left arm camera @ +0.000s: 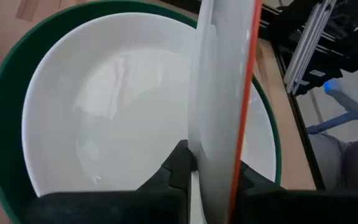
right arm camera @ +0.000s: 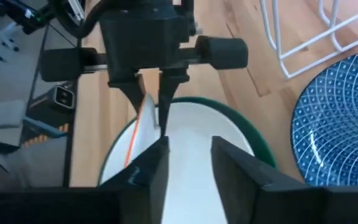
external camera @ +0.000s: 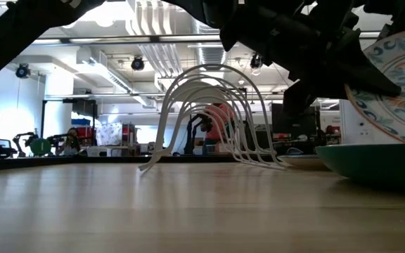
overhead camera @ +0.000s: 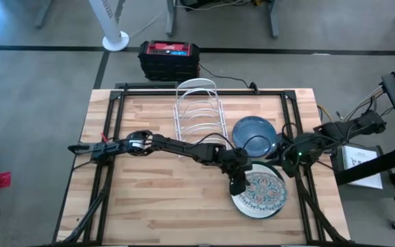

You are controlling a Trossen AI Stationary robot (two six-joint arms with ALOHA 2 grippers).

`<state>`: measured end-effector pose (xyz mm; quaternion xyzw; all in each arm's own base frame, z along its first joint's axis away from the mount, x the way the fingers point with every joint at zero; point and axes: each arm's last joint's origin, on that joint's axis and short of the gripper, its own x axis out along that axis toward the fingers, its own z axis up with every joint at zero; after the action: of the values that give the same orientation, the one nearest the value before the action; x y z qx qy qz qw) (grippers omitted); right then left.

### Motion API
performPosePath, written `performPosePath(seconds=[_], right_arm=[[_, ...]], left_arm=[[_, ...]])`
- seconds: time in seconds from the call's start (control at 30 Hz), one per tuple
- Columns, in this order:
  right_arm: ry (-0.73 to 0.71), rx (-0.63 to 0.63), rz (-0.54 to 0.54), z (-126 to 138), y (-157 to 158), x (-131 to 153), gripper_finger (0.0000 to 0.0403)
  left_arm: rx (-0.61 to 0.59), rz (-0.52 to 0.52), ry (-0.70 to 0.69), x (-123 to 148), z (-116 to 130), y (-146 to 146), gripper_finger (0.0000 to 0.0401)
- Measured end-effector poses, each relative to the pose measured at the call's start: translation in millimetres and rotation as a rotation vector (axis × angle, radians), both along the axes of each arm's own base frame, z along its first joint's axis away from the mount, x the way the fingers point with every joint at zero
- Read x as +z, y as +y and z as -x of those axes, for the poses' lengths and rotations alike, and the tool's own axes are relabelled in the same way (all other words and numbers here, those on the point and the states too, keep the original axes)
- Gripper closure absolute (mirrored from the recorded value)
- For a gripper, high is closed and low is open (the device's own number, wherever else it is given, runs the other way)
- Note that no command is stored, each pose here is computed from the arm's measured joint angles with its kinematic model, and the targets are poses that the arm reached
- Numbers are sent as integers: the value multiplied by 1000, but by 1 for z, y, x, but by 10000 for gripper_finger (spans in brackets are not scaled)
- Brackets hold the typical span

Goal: Sort dishes
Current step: Put the white patterned plate into the dish rack

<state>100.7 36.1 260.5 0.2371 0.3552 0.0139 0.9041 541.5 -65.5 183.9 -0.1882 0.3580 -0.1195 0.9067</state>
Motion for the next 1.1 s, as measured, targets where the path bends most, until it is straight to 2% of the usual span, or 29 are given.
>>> performPosePath(seconds=[0.1, 0.37, 0.5, 0.67, 1.1], right_arm=[[40, -2, -26, 5, -1, 7, 251], [105, 100, -214, 17, 1, 32, 179], [161, 99, -253, 19, 1, 30, 157], [295, 82, -221, 15, 3, 20, 153], [370, 160, -233, -6, 15, 13, 152]], left_arm=[[6, -4, 0, 0, 0, 0, 385], [7, -3, 9, -1, 0, 0, 385], [8, -5, 10, -2, 0, 0, 385], [5, -12, 8, -2, 0, 1, 385], [14, -19, 11, -3, 0, 1, 385]])
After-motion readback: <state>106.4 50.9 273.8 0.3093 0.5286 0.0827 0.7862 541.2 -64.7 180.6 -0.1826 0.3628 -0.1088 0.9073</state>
